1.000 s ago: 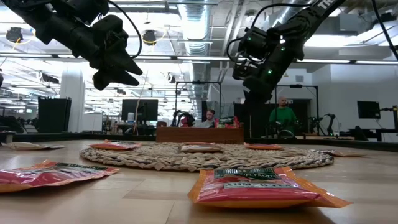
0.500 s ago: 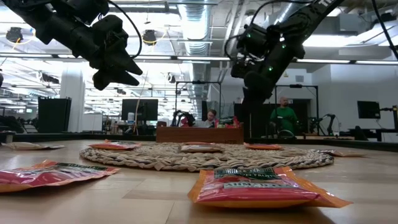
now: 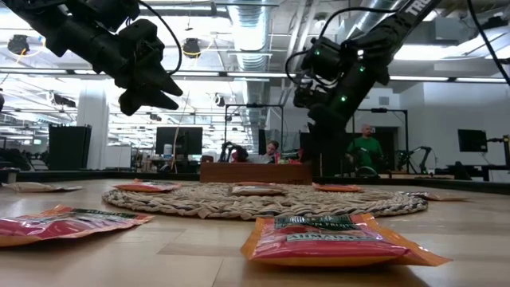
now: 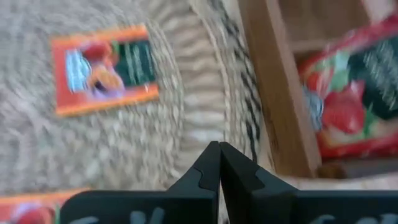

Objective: Pick & Place Tea
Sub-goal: Adjust the wooden organizer, then put the brown tea bag into the middle section of the wooden organizer

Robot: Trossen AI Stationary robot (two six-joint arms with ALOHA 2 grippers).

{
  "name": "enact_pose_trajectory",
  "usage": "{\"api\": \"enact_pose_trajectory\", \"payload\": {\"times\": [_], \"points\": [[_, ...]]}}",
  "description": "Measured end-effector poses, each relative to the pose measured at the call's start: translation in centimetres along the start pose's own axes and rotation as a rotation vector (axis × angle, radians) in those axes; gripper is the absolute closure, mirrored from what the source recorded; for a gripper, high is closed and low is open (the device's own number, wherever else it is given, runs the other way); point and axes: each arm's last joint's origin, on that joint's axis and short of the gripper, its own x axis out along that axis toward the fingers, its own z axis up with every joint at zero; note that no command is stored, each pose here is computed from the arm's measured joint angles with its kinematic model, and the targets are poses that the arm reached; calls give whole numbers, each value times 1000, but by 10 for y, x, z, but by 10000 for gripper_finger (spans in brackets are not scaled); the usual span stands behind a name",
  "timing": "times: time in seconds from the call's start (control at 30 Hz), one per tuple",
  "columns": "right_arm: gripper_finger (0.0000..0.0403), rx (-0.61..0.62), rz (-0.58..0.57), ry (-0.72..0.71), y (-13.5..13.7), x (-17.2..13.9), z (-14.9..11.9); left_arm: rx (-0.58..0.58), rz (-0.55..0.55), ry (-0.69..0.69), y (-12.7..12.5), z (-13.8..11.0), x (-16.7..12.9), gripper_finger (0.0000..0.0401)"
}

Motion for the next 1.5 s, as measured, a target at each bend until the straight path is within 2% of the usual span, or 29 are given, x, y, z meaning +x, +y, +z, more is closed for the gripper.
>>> {"api": "enact_pose_trajectory", "payload": {"times": [0.37,1.23,1.37,1.5], "points": [[403,17,-34,44,-11,10,-8,-1,0,0,0,0,0,227],[403,52,-118,26,-39,8,-9,-3,0,0,0,0,0,227],[403,57,-98,26,-36,8,-9,-7,0,0,0,0,0,227],[403,74,23,26,-17,0,-3,-25,-6,3,0,0,0,227]]}}
